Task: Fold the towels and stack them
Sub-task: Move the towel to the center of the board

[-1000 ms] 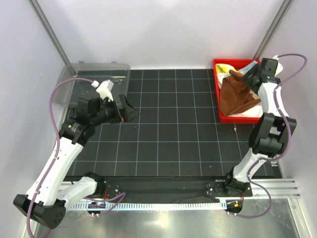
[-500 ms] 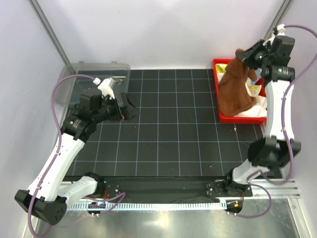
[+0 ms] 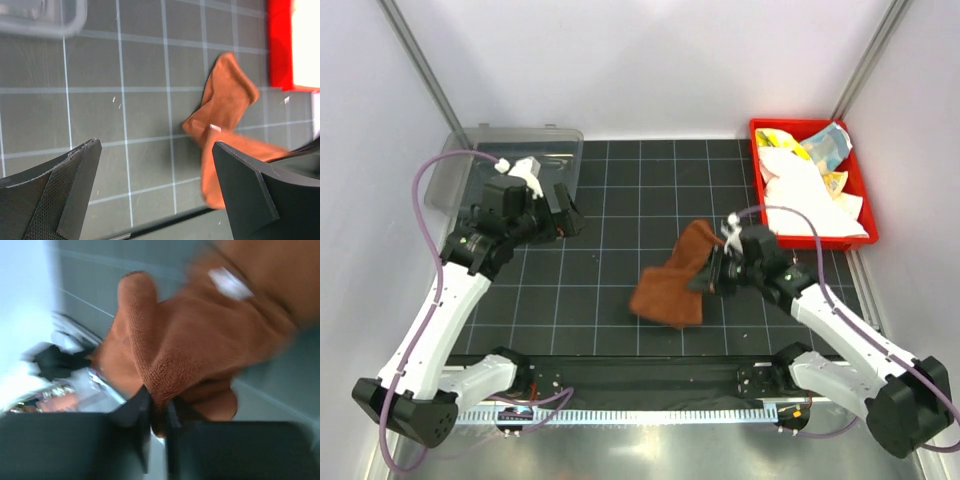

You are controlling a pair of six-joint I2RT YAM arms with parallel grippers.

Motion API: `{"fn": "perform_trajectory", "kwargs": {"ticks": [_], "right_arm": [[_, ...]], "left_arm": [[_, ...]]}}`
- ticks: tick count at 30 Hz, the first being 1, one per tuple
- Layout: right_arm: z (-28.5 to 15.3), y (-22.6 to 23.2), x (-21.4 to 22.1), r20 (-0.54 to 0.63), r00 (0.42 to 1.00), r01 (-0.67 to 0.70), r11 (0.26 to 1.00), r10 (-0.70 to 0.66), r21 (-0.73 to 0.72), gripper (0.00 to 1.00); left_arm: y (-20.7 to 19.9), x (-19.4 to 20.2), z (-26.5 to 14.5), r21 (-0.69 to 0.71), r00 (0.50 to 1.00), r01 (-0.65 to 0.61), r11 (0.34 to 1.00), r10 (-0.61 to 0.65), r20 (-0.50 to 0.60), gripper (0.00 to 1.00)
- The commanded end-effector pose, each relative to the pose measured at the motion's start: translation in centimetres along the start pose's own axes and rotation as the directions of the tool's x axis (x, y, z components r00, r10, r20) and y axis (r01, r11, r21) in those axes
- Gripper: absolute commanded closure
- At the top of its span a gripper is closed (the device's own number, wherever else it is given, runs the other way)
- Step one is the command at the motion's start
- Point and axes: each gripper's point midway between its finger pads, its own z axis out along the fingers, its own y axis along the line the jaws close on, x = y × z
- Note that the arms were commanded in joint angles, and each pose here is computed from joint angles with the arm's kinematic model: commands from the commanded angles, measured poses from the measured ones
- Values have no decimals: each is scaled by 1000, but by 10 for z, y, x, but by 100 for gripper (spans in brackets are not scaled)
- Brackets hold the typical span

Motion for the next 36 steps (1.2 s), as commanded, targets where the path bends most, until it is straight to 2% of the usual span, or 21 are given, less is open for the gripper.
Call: {"fn": "perform_trajectory", "kwargs": {"ticks": [1, 2, 3, 4, 7, 8, 10, 12, 13, 14, 15, 17, 18, 19, 21, 22, 24, 26, 28, 29, 36], "right_arm": [[0, -27, 32, 7, 998, -65, 997, 65, 48, 77], [-3, -32, 36, 7, 998, -67, 996, 67, 65, 66], [-10, -42, 36, 25, 998, -60, 990, 58, 129, 60], [-18, -39, 30, 59, 998, -42, 989, 34, 140, 47], [-39, -32, -6, 175, 984, -7, 971, -36, 239, 35], [-46, -22, -25, 225, 972, 14, 967, -73, 254, 35], [-47, -34, -54, 283, 944, 57, 927, -171, 370, 35], [-28, -68, -80, 235, 945, 67, 838, -228, 542, 42], [-34, -64, -92, 272, 933, 51, 834, -236, 550, 42], [-19, -85, -92, 214, 955, 37, 795, -207, 606, 45], [-19, -94, -100, 231, 958, -9, 785, -171, 619, 45], [-6, -103, -94, 238, 968, -73, 810, -84, 582, 46], [2, -111, -91, 257, 964, -95, 824, -63, 559, 46], [3, -117, -92, 278, 960, -123, 825, -43, 551, 45], [6, -125, -85, 277, 961, -146, 827, -13, 543, 46], [5, -126, -83, 274, 962, -142, 826, -15, 545, 46], [4, -130, -71, 254, 967, -135, 828, -9, 544, 47], [-4, -127, -69, 276, 961, -135, 837, -20, 531, 47], [-10, -132, -64, 327, 945, -176, 832, -8, 527, 47], [-8, -136, -62, 347, 938, -191, 835, 0, 516, 47], [-16, -129, -65, 382, 924, -198, 846, -7, 495, 46]], "left_arm": [[9, 23, 9, -14, 998, 17, 1000, -17, -63, 1], [11, 27, 12, -14, 997, 10, 1000, -11, -76, 2], [11, 29, 13, -11, 997, -2, 1000, 1, -80, 2], [10, 31, 15, 6, 996, -8, 1000, 9, -84, 2], [2, 27, 26, 47, 997, -7, 999, 10, -74, 3], [-1, 29, 36, 59, 995, 0, 998, 6, -98, 3], [-11, 26, 47, 92, 994, 14, 996, -4, -109, 6], [-28, 20, 66, 127, 991, 7, 992, 10, -133, 9], [-31, 25, 76, 128, 988, 5, 992, 15, -152, 9], [-40, 21, 83, 150, 989, -2, 989, 25, -147, 9], [-57, 26, 101, 210, 985, -13, 978, 49, -165, 10], [-75, 25, 117, 261, 982, -59, 963, 103, -156, 11], [-89, 9, 125, 277, 986, -92, 956, 127, -112, 13], [-95, 21, 146, 274, 976, -115, 955, 159, -147, 14], [-114, 6, 165, 284, 974, -161, 945, 199, -112, 17], [-114, 21, 191, 277, 964, -161, 947, 211, -162, 19], [-136, 17, 205, 315, 961, -169, 934, 227, -157, 24], [-137, 45, 234, 303, 942, -180, 936, 253, -221, 27], [-141, 55, 249, 296, 934, -196, 935, 270, -236, 30], [-141, 76, 262, 291, 920, -204, 935, 285, -271, 31], [-155, 152, 288, 329, 854, -220, 918, 345, -390, 32]]}}
